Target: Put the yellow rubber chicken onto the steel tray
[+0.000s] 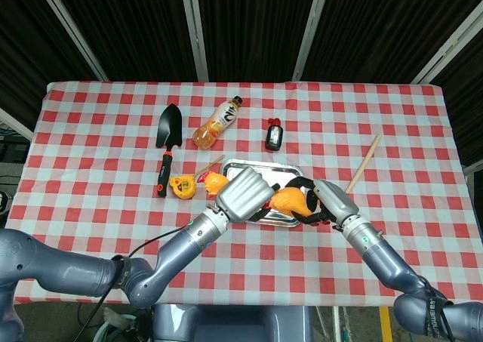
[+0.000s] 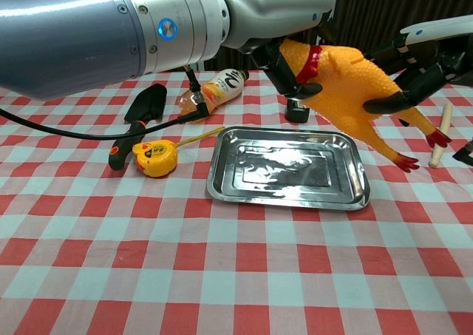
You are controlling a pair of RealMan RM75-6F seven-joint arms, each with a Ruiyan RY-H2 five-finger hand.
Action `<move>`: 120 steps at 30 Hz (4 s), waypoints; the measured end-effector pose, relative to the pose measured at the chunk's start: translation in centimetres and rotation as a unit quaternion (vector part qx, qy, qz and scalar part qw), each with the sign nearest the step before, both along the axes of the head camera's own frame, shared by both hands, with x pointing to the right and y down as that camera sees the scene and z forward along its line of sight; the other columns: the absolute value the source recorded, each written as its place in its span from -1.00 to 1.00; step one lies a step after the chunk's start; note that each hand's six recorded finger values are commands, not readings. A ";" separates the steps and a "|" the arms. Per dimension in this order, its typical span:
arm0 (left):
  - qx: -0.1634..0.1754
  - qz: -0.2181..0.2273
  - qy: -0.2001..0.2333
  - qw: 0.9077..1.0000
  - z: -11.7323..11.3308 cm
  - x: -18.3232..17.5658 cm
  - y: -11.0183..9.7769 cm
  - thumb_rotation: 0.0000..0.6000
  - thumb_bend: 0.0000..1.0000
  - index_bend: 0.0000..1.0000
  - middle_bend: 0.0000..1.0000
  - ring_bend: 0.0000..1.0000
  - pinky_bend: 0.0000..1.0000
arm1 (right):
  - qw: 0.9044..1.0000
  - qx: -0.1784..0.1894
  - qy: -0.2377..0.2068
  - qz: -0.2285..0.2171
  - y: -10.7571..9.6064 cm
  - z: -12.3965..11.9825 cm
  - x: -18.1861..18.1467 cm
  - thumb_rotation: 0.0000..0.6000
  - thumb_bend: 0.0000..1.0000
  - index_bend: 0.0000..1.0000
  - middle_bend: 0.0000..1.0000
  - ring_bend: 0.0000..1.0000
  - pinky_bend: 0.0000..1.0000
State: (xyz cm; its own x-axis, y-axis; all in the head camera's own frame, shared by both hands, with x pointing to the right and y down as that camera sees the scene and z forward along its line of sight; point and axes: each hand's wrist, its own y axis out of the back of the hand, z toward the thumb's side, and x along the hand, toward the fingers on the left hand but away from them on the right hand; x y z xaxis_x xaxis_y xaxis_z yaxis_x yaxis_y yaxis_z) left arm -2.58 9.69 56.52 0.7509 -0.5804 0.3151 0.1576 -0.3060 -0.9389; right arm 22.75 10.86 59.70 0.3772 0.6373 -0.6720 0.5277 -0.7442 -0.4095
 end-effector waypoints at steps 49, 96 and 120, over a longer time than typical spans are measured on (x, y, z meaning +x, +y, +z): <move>-0.059 -0.072 0.070 0.993 8.2 -6.6 -0.6 1.00 0.02 0.17 0.43 0.30 0.61 | 0.996 0.070 0.055 -0.008 1.5 -2.8 8.4 1.00 -0.68 -1.00 -1.00 -1.00 -0.76; -0.207 -0.155 0.080 0.963 17.6 -1.3 -0.1 1.00 -0.64 -1.00 -0.92 -0.98 -0.90 | 0.996 0.082 0.016 0.042 1.0 -3.9 10.9 1.00 -0.68 -1.00 -1.00 -1.00 -0.76; -0.094 -0.264 0.077 0.957 3.4 -21.4 -0.3 1.00 -0.65 -0.79 -0.85 -1.00 -0.94 | 0.959 0.243 0.138 0.049 2.4 -3.9 16.5 1.00 -0.68 -1.00 -0.94 -1.00 -1.00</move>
